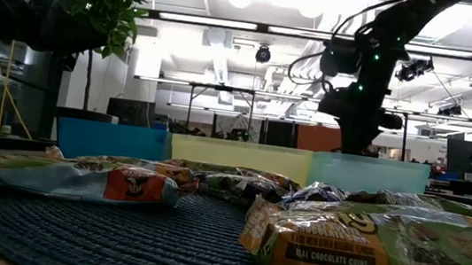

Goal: Pick and place Granola Bars by type
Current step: Put the red granola bar into the green bin

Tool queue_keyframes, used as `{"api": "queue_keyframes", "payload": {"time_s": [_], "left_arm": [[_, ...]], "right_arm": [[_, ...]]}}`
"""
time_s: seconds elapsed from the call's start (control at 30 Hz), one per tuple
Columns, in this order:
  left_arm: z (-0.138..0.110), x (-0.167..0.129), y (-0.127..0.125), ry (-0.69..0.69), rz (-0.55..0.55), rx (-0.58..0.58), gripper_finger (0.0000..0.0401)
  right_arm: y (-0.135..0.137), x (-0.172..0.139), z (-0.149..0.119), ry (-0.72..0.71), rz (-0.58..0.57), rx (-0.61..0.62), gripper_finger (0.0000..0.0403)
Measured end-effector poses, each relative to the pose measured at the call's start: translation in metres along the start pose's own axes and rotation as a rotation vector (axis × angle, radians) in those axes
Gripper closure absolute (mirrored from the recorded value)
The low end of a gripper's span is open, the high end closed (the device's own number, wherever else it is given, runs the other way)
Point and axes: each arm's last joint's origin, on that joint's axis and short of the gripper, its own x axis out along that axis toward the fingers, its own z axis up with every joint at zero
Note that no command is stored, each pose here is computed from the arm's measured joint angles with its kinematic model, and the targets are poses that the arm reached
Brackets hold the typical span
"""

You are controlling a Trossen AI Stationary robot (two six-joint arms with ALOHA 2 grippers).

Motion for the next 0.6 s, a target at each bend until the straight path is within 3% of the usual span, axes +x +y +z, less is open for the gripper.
{"api": "queue_keyframes", "payload": {"time_s": [0.3,0.6], "left_arm": [[0.0,0.0,0.0,0.0,0.0,0.0,0.0394],[0.0,0.0,0.0,0.0,0.0,0.0,0.0394]], "right_arm": [[0.01,-0.007,0.002,-0.022,0.035,-0.08,0.0322],[0.032,-0.038,-0.003,-0.138,0.271,-0.295,0.0321]]}}
